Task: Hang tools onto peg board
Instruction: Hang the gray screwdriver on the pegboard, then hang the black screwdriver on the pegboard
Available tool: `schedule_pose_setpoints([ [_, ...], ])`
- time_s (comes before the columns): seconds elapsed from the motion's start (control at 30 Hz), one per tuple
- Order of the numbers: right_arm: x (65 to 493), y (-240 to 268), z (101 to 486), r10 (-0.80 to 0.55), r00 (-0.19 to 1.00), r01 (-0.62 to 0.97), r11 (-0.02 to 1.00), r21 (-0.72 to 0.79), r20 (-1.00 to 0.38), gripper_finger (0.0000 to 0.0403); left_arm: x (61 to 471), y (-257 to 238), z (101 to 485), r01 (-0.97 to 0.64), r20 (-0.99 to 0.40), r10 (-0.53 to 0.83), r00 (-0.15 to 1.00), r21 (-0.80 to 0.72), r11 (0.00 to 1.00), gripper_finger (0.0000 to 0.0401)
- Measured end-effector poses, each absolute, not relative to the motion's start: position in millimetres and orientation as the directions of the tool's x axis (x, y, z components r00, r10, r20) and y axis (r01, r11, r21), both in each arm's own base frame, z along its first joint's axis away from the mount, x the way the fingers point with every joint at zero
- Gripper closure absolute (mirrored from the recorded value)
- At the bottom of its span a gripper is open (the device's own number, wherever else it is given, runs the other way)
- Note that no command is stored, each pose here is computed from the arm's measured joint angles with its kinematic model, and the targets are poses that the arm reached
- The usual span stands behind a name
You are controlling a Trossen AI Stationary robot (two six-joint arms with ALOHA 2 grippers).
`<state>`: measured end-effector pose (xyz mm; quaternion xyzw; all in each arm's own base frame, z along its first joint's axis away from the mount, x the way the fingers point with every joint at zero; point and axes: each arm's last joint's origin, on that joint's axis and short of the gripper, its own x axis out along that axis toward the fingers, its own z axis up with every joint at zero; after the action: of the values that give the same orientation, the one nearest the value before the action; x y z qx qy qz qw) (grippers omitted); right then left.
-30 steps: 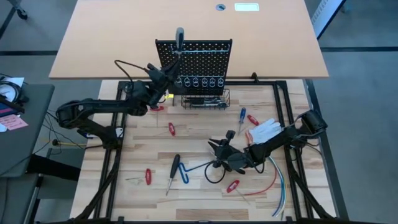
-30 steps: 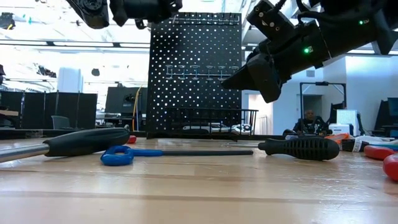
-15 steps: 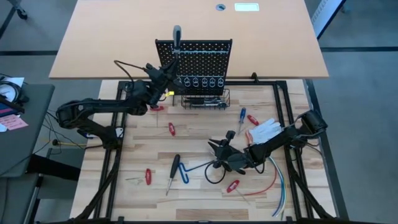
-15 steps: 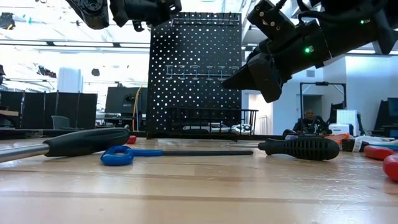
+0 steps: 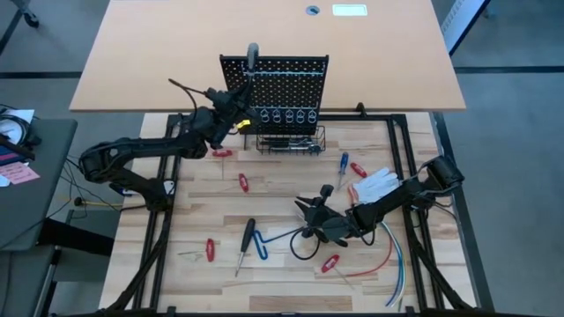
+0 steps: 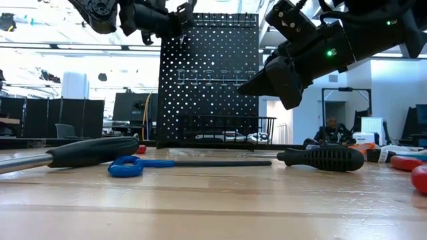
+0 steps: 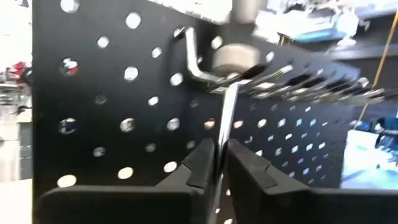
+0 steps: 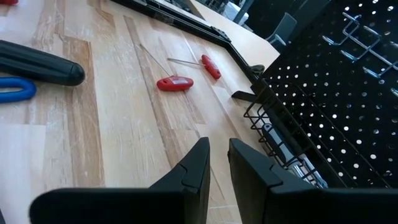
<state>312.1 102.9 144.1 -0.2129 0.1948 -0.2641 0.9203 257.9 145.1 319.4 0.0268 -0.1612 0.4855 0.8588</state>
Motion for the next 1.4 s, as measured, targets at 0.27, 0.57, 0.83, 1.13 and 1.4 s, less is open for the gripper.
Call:
schedule_pose_setpoints([
  [0.27, 312, 103, 144, -0.569, 0.784, 0.403, 0.769, -0.496, -0.247, 0.0337, 258, 145, 315, -0.861, 0.246, 0.839, 0.486, -0.028, 0.507, 0.0281],
  [0.57, 312, 103, 143, -0.57, 0.782, 0.402, 0.77, -0.495, -0.252, 0.0337, 236, 126, 322, -0.837, 0.049, 0.837, 0.545, 0.099, 0.539, 0.0237],
  [0.83, 314, 106, 140, -0.361, 0.861, 0.155, 0.856, -0.492, -0.357, 0.0336, 199, 81, 324, -0.716, -0.197, 0.739, 0.644, 0.185, 0.673, 0.0237],
  [1.13, 341, 84, 172, 0.032, 0.841, -0.237, 0.919, -0.315, -0.54, 0.0264, 197, 6, 264, -0.356, -0.571, 0.357, 0.739, 0.119, 0.927, 0.0258],
  [1.4, 403, 71, 145, 0.096, 0.811, -0.242, 0.953, -0.181, -0.578, 0.0162, 187, -53, 200, -0.338, -0.63, 0.195, 0.751, -0.114, 0.934, 0.0266],
])
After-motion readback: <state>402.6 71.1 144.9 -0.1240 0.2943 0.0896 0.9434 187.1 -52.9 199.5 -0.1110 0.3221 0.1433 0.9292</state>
